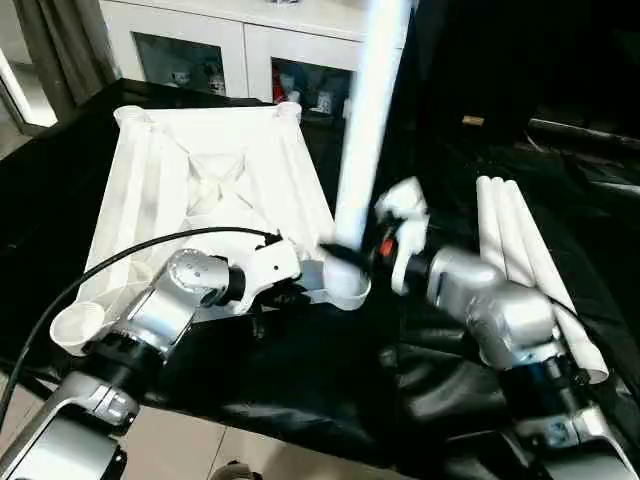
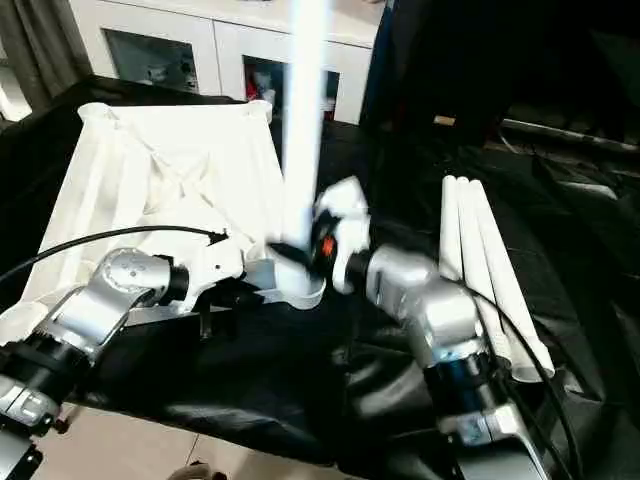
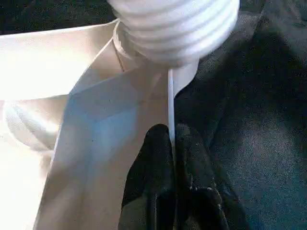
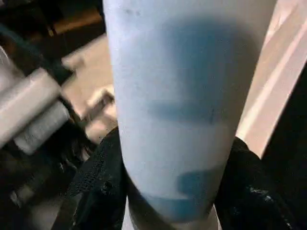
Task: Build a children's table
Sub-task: Insert table leg to table base
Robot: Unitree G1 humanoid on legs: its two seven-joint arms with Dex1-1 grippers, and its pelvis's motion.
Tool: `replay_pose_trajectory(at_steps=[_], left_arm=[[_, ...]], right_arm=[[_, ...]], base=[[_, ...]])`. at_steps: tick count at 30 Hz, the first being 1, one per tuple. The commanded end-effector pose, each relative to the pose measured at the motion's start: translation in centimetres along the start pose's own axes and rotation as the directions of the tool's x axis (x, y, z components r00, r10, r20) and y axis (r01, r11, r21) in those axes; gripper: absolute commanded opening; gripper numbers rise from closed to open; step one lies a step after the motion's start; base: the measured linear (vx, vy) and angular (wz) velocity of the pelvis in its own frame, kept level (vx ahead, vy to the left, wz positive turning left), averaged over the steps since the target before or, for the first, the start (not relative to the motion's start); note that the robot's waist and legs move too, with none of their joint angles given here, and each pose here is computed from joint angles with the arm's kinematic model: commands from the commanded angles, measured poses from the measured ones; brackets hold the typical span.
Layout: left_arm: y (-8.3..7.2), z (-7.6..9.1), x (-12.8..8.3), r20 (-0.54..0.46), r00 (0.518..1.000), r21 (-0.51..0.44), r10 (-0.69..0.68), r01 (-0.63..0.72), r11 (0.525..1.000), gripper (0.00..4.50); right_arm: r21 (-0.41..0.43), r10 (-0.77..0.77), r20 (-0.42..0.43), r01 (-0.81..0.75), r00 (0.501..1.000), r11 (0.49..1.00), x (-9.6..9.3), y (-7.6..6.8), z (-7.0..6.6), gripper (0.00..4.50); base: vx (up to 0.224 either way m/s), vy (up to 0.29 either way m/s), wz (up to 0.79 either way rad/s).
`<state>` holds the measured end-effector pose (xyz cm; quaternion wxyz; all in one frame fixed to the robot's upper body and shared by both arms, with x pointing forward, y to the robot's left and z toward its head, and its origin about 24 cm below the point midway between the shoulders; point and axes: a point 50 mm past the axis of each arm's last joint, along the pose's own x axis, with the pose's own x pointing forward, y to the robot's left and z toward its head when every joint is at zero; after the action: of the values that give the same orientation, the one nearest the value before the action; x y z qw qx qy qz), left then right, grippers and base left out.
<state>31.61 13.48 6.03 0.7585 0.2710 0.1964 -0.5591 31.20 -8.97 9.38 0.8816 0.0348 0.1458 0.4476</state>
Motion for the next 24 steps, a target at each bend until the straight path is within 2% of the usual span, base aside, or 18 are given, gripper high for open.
replay_pose_trajectory(at_steps=[1,5,9,12,16,24], left_arm=[[-0.9,-0.1,0.7,0.042,0.999,-0.018,-0.025,0.026,0.999,0.0],[-0.9,0.2,0.9,0.064,0.998,-0.019,-0.021,0.022,1.0,0.0],[-0.9,0.4,0.9,0.097,0.995,-0.028,-0.014,0.017,0.999,0.0],[-0.8,0.6,0.9,0.116,0.993,-0.031,-0.014,0.018,0.999,0.0],[-1.0,0.4,0.8,0.136,0.991,-0.045,-0.02,0.026,0.999,0.0],[-0.9,0.1,0.9,0.152,0.988,-0.079,-0.006,0.018,0.997,0.0]], right_arm=[[-0.021,-0.03,0.004,0.031,1.0,0.999,-0.3,-0.6,0.1,1.9],[-0.028,-0.069,0.008,0.069,0.998,0.997,-0.9,-1.4,0.4,1.9],[-0.002,-0.102,0.041,0.102,0.994,0.995,-1.4,-2.1,0.8,1.9],[-0.003,-0.094,0.034,0.094,0.995,0.996,-1.2,-2.2,0.4,1.9],[0.052,-0.089,0.039,0.087,0.995,0.995,-0.2,-2.4,-0.3,1.9],[0.067,-0.08,0.018,0.079,0.997,0.995,0.7,-2.6,-1.4,1.9]], base=[[0.0,0.0,0.0],[0.0,0.0,0.0],[0.0,0.0,0.0],[0.0,0.0,0.0],[0.0,0.0,0.0],[0.0,0.0,0.0]])
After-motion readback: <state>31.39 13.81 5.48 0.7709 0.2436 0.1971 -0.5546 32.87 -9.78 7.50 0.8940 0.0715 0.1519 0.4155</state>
